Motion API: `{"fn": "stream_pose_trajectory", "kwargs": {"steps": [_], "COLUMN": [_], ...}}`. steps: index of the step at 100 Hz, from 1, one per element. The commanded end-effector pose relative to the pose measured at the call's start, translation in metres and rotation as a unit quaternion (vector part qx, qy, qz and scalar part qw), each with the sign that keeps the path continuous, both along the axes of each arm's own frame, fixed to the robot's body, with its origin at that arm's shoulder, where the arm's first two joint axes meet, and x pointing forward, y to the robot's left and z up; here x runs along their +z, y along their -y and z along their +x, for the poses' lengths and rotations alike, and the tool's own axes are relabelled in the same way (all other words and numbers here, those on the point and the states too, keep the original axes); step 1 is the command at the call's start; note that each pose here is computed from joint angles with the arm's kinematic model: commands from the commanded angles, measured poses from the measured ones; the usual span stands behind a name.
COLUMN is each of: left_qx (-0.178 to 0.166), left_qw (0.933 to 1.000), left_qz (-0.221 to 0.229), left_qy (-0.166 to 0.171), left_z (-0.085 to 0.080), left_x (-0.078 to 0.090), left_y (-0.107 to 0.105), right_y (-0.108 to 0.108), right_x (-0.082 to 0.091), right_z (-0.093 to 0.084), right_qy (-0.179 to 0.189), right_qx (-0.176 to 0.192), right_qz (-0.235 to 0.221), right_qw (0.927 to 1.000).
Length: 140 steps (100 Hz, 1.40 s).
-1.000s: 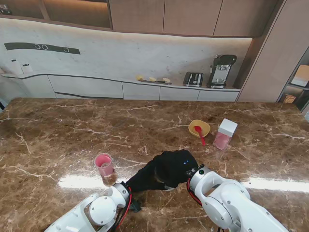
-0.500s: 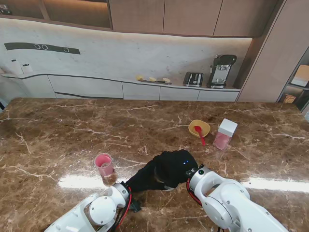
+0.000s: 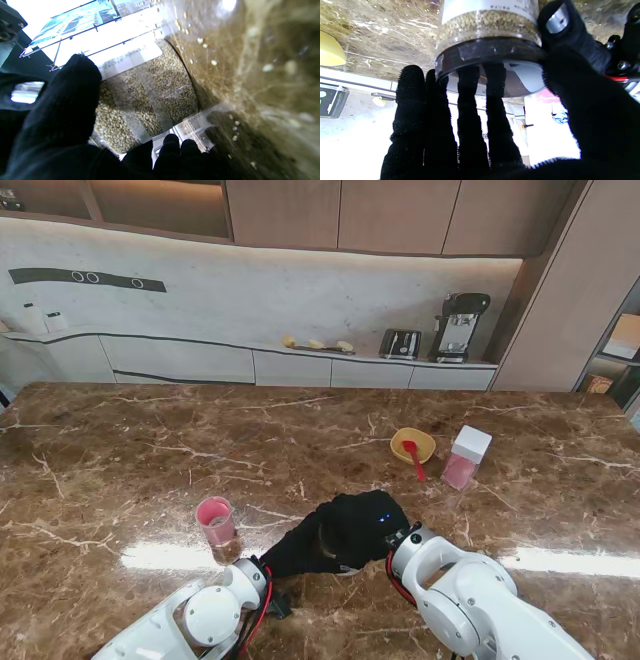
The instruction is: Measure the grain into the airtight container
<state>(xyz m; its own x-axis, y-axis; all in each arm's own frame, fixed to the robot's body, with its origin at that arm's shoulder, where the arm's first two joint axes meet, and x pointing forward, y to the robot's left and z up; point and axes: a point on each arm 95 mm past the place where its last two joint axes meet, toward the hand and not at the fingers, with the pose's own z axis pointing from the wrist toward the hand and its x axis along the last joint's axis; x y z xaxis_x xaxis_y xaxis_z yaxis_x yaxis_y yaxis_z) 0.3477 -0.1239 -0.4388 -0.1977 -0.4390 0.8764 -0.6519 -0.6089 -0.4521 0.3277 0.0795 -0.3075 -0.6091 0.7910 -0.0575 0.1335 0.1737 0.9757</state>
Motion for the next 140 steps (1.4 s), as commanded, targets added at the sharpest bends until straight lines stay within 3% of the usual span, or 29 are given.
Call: {"fn": "stream_pose_trajectory", "kwargs": {"steps": [1, 90, 124, 140], "left_qx": [-0.002, -0.002, -0.007, -0.008], "left_qw": [0.9995, 0.9994, 0.9993, 0.9992], "left_qz": [0.019, 0.019, 0.028, 0.033], "left_qy": [-0.025, -0.028, -0.024, -0.021], "left_z": [-0.014, -0.015, -0.014, -0.014], "left_x": [-0.019, -0.019, -0.019, -0.020], "left_y": [-0.006, -0.007, -0.008, -0.008], "right_y": [0.004, 0.007, 0.005, 0.002], "right_x": [-0.014, -0.010, -0.018, -0.021], "right_z": [-0.005, -0.003, -0.004, -0.004], "right_qy": [-0.022, -0.014, -0.025, -0.005], "right_qx": [-0.004, -0.005, -0.003, -0.001], "right_qz": [-0.018, -0.016, -0.027, -0.037], "right_qw": [0.9996, 0.9998, 0.9993, 0.9993]}}
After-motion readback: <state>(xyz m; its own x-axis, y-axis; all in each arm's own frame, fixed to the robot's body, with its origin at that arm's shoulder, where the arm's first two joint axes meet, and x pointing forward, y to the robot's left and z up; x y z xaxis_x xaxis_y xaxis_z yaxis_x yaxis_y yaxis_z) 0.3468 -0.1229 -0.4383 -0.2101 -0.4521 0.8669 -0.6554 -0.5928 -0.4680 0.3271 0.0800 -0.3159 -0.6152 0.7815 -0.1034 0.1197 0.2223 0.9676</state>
